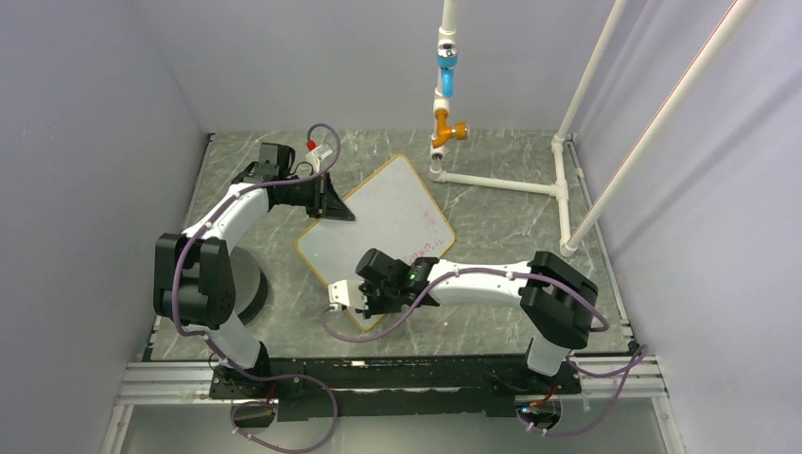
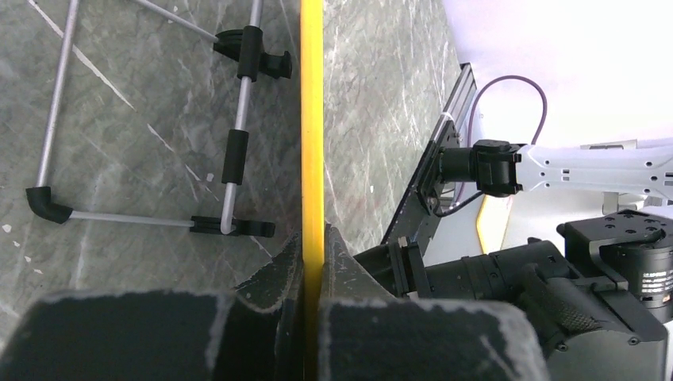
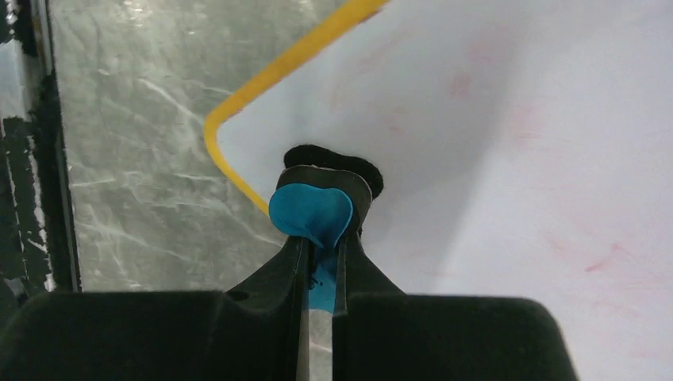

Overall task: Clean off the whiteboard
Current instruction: Erase the whiteboard at the center of the board.

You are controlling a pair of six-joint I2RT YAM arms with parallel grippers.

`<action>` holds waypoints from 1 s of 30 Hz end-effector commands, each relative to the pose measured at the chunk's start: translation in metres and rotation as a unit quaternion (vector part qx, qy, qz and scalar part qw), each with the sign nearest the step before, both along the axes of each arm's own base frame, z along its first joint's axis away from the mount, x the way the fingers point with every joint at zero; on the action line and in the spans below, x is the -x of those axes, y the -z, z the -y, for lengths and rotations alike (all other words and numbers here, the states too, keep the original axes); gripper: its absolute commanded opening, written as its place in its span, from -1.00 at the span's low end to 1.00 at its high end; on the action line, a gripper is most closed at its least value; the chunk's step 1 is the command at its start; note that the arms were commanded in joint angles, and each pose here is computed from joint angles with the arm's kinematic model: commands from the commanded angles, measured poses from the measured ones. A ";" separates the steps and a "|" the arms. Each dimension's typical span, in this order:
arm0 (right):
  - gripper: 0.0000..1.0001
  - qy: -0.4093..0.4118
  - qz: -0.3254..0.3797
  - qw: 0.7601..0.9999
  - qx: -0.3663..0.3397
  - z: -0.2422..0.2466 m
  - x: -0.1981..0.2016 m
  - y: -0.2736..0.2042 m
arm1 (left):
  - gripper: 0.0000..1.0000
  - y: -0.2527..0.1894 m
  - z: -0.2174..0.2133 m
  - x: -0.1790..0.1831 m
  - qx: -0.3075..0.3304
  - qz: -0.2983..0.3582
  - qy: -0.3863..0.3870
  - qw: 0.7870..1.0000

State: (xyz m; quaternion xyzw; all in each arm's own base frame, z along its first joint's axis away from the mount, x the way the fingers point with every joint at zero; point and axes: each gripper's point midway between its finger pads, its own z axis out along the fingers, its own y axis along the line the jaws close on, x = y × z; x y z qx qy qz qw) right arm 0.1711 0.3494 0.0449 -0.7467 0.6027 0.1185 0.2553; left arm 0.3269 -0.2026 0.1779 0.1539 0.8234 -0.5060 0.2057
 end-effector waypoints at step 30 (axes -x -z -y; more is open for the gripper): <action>-1.00 0.192 0.044 0.976 -0.092 0.039 -0.113 -0.047 | -1.00 -0.037 0.027 0.032 0.065 0.025 0.079 0.994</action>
